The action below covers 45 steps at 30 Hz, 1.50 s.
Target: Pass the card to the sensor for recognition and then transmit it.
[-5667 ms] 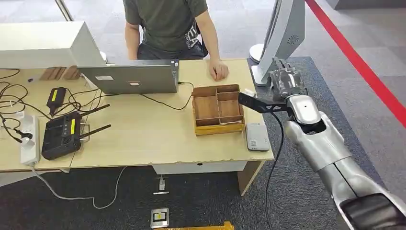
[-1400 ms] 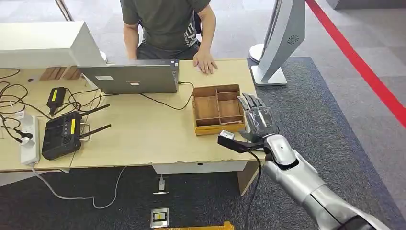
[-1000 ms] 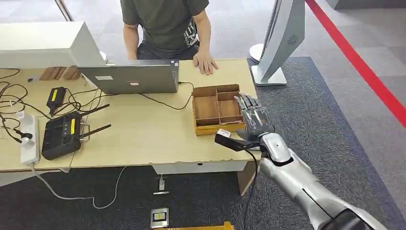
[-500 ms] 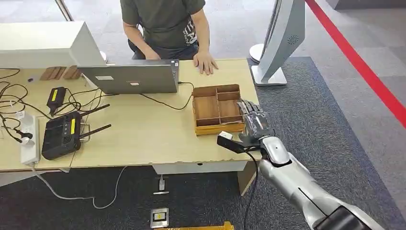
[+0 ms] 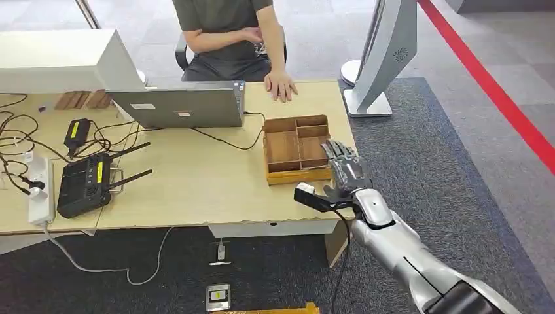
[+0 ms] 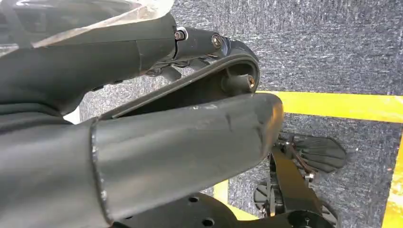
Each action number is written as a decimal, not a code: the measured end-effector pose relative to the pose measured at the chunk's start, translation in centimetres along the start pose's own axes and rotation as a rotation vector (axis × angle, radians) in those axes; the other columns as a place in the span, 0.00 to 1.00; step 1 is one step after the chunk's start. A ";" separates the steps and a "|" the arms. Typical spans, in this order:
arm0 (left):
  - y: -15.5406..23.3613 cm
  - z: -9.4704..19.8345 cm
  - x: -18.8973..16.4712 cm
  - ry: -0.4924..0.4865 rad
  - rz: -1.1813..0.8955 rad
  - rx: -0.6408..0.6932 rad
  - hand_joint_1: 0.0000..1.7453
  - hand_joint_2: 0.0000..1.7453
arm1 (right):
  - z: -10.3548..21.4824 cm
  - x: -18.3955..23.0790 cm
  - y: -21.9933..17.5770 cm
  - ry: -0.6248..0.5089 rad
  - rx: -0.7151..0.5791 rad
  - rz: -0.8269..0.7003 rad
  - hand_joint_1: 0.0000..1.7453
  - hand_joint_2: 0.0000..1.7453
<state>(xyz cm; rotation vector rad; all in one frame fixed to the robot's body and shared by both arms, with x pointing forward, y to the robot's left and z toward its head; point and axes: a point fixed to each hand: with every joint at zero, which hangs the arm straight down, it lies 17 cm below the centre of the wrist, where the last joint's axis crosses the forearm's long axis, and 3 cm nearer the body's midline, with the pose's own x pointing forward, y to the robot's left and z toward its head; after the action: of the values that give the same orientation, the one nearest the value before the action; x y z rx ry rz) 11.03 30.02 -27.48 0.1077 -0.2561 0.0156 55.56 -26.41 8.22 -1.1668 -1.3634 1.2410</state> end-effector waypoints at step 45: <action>0.1 0.0 -0.3 0.015 -0.005 0.008 0.00 0.00 | 0.4 0.1 1.2 0.016 0.035 0.047 0.00 1.00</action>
<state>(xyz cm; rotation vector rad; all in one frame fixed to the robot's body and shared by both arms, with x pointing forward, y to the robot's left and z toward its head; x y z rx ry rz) 10.76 30.16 -27.55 0.1158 -0.2406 0.0120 55.25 -26.33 6.99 -1.1880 -1.3048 1.2810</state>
